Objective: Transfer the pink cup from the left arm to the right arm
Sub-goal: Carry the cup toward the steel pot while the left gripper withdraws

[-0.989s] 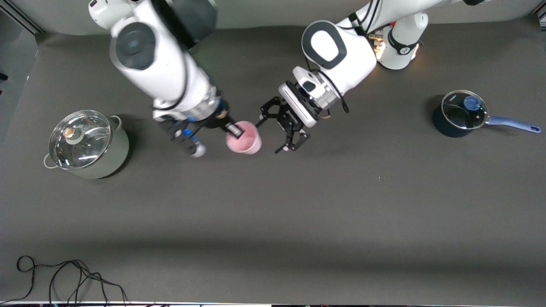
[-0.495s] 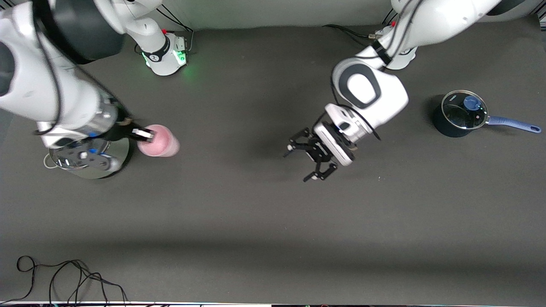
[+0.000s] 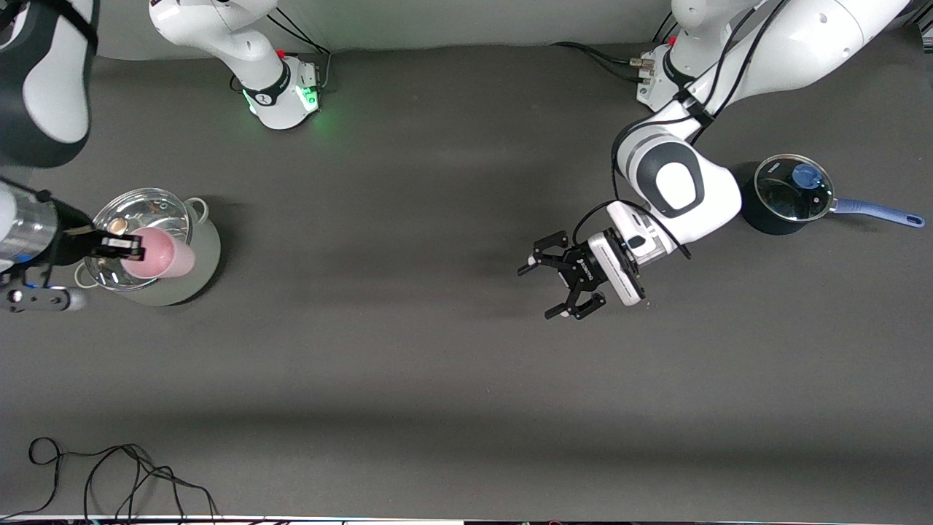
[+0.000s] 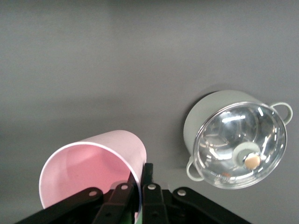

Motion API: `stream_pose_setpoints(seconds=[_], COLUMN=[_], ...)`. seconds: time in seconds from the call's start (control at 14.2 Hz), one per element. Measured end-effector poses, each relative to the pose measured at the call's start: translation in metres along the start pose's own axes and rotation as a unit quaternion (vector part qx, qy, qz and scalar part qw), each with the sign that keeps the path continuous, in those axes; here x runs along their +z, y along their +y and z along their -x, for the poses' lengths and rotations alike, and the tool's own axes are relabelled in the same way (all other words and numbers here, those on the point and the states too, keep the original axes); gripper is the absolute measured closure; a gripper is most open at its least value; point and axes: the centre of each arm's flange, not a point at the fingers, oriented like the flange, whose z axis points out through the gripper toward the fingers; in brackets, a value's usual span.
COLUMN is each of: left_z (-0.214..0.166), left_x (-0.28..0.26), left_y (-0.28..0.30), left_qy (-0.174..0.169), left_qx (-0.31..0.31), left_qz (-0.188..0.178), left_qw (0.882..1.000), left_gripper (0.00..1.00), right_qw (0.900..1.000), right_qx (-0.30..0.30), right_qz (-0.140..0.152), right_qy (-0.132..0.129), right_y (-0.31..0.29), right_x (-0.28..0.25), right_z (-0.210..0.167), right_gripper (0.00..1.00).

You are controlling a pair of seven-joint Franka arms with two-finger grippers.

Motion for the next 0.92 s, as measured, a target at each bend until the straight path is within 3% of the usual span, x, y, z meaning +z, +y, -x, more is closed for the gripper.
stream_pose_setpoints(seconds=[0.49, 0.92], left_z=[0.006, -0.015], left_x=[-0.006, -0.031], left_y=[-0.021, -0.051], left_qy=[-0.006, -0.104], left_qx=[-0.006, -0.089], left_qz=[0.036, 0.102], left_qw=[0.999, 0.985], left_gripper=[0.01, 0.01], right_qw=[0.999, 0.997], right_qx=[0.014, 0.022], right_qz=[-0.030, -0.021], right_qy=[0.025, 0.074], right_y=[0.027, 0.027], right_x=[0.123, 0.235], right_z=[0.006, 0.019], right_gripper=[0.95, 0.95])
